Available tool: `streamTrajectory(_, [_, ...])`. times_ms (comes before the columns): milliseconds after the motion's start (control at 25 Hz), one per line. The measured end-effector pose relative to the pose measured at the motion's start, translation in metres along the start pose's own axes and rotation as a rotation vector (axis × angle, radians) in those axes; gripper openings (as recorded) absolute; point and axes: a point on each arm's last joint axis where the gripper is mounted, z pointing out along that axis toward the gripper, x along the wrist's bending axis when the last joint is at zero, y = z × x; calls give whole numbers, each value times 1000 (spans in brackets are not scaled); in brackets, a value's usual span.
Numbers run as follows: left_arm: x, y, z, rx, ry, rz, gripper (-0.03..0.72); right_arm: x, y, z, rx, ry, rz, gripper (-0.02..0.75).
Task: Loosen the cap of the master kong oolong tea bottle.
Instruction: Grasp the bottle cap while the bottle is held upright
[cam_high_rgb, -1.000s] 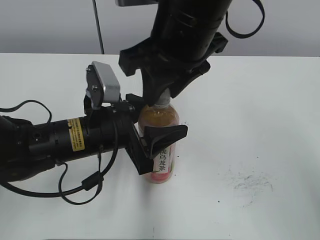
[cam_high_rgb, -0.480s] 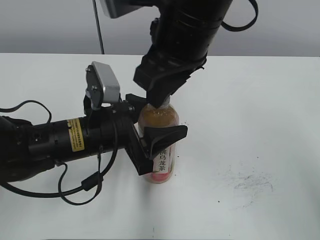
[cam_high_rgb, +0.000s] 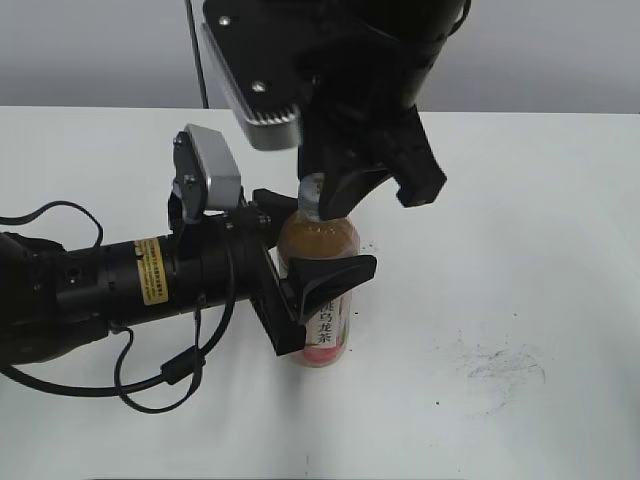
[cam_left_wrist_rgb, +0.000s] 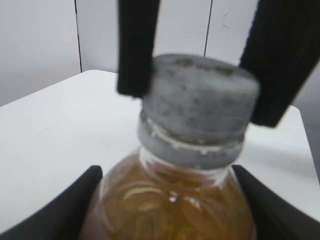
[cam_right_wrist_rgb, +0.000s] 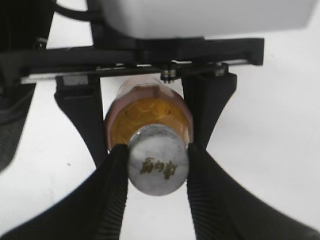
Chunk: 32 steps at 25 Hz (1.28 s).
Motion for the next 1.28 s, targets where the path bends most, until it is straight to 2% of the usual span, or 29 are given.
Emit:
streamTrajectory(240, [0,0,0,0,-4,6,448,0,0,0,-3,0,-630,275])
streamTrajectory(520, [0,0,0,-1,-1,4,448,-1,1,-1,7,-7,-1182,275])
streamTrajectory(840, [0,0,0,-1,2,0,448,-1,2,-2,20,-11,-1454,275])
streamTrajectory(1280, [0,0,0,0,-2,2,448,1,2,-6,33,-13,-1500,274])
